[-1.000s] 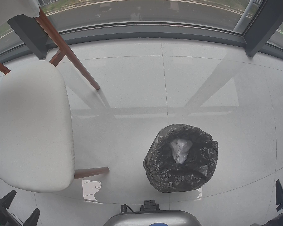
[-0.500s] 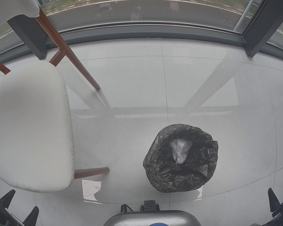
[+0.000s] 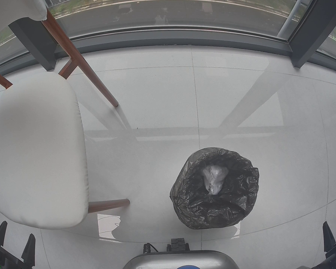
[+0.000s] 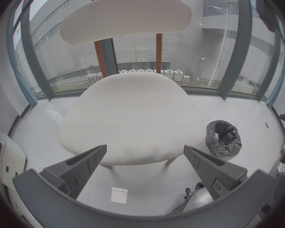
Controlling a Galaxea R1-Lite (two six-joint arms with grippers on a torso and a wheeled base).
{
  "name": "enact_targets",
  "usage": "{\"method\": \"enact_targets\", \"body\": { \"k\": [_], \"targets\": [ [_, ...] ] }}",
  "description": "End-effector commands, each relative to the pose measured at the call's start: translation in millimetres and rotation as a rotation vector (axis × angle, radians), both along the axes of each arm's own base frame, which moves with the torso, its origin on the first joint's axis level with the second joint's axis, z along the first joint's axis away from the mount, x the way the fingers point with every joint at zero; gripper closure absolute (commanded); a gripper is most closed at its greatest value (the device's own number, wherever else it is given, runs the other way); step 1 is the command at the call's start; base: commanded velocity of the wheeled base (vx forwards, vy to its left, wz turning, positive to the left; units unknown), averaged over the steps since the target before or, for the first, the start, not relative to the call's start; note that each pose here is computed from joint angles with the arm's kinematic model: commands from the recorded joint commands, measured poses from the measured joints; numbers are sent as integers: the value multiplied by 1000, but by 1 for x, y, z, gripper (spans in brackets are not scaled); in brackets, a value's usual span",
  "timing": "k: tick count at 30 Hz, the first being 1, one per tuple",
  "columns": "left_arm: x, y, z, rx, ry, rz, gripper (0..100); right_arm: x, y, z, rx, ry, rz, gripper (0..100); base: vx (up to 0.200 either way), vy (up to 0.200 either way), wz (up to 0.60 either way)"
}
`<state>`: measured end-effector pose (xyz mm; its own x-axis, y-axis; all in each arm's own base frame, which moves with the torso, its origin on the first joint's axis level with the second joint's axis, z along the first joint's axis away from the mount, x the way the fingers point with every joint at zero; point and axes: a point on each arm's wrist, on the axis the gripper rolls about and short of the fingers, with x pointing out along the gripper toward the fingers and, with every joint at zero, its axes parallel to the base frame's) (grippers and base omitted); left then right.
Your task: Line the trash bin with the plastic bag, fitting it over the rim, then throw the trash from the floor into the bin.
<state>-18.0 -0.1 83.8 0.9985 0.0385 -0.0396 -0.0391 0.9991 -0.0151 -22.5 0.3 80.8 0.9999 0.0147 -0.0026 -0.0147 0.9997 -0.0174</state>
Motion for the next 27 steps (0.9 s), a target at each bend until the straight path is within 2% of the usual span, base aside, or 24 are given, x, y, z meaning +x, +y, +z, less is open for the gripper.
{"method": "enact_targets", "body": {
  "k": [1, 27],
  "targets": [
    [-3, -1, -7, 41, -20, -80, 0, 0, 0, -5, -2, -3, -1, 0, 0, 0, 0],
    [-3, -1, -7, 34, -20, -78, 0, 0, 0, -5, -2, -3, -1, 0, 0, 0, 0]
  ]
}}
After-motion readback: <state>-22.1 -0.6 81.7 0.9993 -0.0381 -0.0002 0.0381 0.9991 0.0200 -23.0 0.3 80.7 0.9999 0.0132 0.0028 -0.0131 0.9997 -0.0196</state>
